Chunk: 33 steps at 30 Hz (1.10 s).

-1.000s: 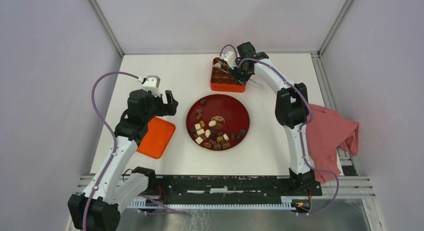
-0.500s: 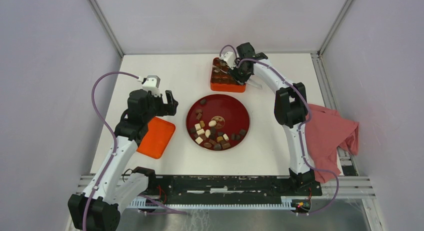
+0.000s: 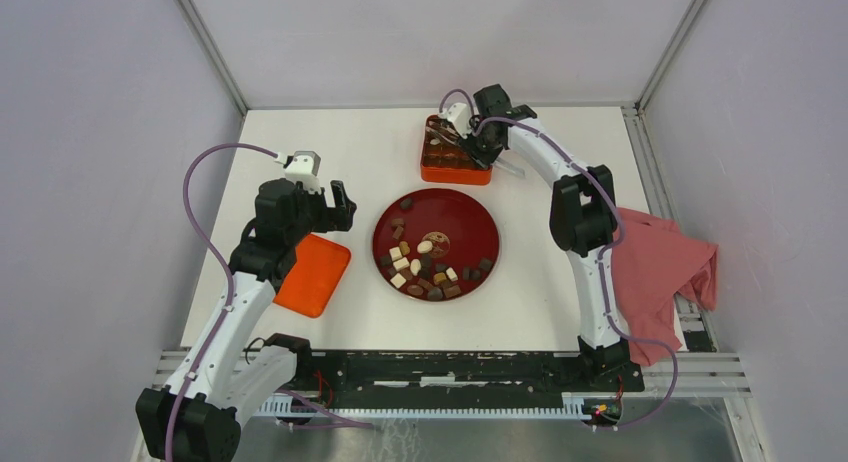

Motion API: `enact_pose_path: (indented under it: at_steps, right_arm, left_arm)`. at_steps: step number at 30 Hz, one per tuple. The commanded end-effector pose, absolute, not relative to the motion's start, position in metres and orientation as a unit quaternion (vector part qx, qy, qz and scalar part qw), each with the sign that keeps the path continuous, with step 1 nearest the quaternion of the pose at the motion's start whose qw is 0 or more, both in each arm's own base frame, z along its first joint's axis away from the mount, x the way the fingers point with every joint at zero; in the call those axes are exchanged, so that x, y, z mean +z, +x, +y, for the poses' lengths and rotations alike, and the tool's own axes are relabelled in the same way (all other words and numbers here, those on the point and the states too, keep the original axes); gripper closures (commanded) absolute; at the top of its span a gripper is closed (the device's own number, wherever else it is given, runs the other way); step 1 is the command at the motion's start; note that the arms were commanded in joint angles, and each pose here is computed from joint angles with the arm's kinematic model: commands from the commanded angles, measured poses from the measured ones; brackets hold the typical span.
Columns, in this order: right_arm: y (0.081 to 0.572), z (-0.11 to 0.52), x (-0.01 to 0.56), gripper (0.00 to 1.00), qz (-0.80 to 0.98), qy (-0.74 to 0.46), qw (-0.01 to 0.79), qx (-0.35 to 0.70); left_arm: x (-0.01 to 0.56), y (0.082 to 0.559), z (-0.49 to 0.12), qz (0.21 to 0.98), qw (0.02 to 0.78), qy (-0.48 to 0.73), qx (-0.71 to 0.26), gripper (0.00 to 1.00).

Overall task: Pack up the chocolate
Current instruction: Place the fake chocolate in the packing box, then pick up the fake chocolate from the plate.

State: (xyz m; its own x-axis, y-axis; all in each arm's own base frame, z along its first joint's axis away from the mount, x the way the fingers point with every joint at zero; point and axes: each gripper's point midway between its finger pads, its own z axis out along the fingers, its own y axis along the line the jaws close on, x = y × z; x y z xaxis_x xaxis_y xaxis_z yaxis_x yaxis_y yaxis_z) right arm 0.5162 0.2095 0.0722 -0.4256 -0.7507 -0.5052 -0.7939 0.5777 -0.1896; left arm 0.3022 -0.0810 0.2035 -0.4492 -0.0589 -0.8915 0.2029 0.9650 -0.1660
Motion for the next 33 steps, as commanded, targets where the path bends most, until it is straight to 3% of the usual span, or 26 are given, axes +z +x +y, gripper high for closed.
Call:
enact_pose_path:
  at_steps: [1,8,17,33]
  right_arm:
    - [0.509,0.217,0.158,0.66,0.814,-0.453,0.358,0.061]
    - [0.430,0.225,0.182,0.65,0.775,-0.502,0.356,0.141]
    - [0.333,0.223,0.149,0.64,0.716,-0.613,0.296,0.156]
    - [0.286,0.185,0.089,0.65,0.678,-0.704,0.171,0.126]
  left_arm:
    - [0.210,0.306,-0.076,0.833,0.539,0.061,-0.107,0.08]
    - [0.212,0.306,-0.076,0.831,0.542,0.060,-0.108,0.08]
    - [0.210,0.306,-0.078,0.832,0.539,0.061,-0.111,0.08]
    - [0.207,0.306,-0.078,0.835,0.535,0.064,-0.112,0.09]
